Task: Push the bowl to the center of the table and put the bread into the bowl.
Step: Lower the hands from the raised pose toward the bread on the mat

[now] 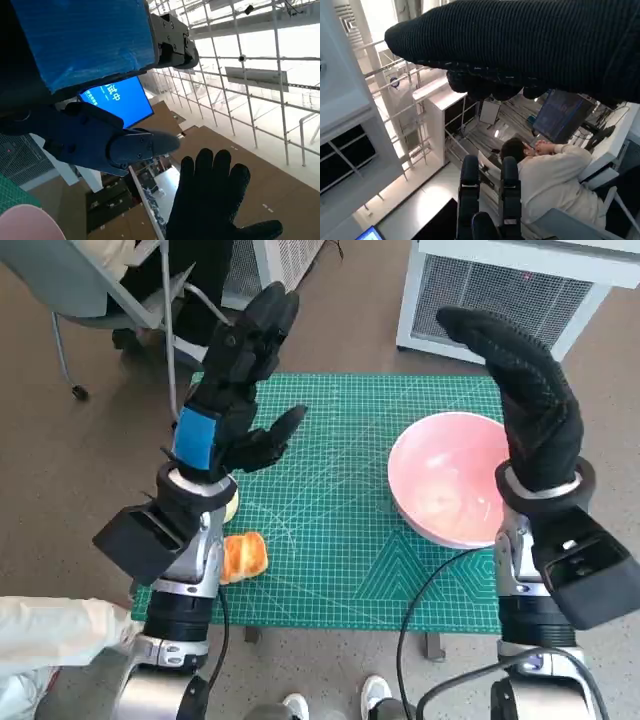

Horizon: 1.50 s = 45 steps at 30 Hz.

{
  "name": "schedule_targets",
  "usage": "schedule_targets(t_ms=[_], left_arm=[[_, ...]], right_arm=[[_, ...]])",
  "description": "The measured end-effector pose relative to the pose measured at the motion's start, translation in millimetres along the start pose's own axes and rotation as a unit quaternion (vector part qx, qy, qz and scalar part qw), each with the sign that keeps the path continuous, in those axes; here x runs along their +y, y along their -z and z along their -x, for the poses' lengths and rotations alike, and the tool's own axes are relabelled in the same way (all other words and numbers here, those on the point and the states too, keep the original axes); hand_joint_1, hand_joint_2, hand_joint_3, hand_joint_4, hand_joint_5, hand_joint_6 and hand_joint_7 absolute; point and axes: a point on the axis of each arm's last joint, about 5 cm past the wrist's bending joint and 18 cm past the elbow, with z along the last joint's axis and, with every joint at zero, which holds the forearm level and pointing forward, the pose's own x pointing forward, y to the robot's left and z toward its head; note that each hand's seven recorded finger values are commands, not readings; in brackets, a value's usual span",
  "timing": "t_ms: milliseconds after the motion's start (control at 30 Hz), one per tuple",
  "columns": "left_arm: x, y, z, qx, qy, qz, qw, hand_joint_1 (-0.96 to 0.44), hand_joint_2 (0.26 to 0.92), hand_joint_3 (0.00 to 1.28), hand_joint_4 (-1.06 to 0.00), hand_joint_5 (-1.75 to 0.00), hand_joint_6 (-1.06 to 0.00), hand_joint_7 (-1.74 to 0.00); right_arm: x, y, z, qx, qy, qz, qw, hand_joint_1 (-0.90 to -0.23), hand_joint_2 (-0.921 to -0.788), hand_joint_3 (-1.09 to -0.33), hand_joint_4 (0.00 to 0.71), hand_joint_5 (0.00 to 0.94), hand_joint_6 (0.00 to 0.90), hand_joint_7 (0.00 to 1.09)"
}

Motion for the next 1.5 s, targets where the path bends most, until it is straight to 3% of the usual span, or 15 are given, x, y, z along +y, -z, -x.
schedule_targets(t_ms=[500,700,867,1067,1267,1500], left_arm=[[-0.4,0.1,0,-0.001,0.0,0.001,1.0,-0.48,0.921,0.42,-0.22,0.0,-0.15,-0.34],[-0.2,0.3,0,-0.003,-0.001,0.0,1.0,-0.48,0.921,0.42,-0.22,0.0,-0.15,-0.34],[1.8,-0.2,1,-0.007,-0.007,0.0,1.0,-0.49,0.921,0.42,-0.22,0.0,-0.14,-0.35],[3.6,-0.3,2,-0.009,-0.012,0.004,1.0,-0.48,0.921,0.42,-0.22,0.0,-0.14,-0.35],[4.2,-0.3,3,-0.009,-0.014,0.003,1.0,-0.48,0.921,0.41,-0.22,0.0,-0.14,-0.35],[4.7,-0.4,3,-0.009,-0.015,0.003,1.0,-0.48,0.921,0.41,-0.22,0.0,-0.14,-0.36]], right_arm=[[-5.1,-1.1,2.9,0.002,0.008,0.008,0.9999,-0.532,-0.921,-0.735,0.251,0.0,0.225,0.18],[-21.6,0.4,12.3,0.017,0.024,0.035,0.9989,-0.533,-0.921,-0.742,0.247,0.0,0.222,0.18],[-44.3,4.6,28.0,0.052,0.074,0.069,0.9936,-0.548,-0.921,-0.757,0.254,0.004,0.22,0.18],[-66.0,10.8,51.0,0.109,0.15,0.104,0.9771,-0.557,-0.921,-0.76,0.267,0.009,0.225,0.19],[-77.9,17.7,73.1,0.179,0.208,0.131,0.9527,-0.546,-0.921,-0.766,0.268,0.007,0.227,0.18],[-84.4,25.4,95.2,0.269,0.258,0.132,0.9186,-0.531,-0.921,-0.779,0.246,0.0,0.228,0.17]])
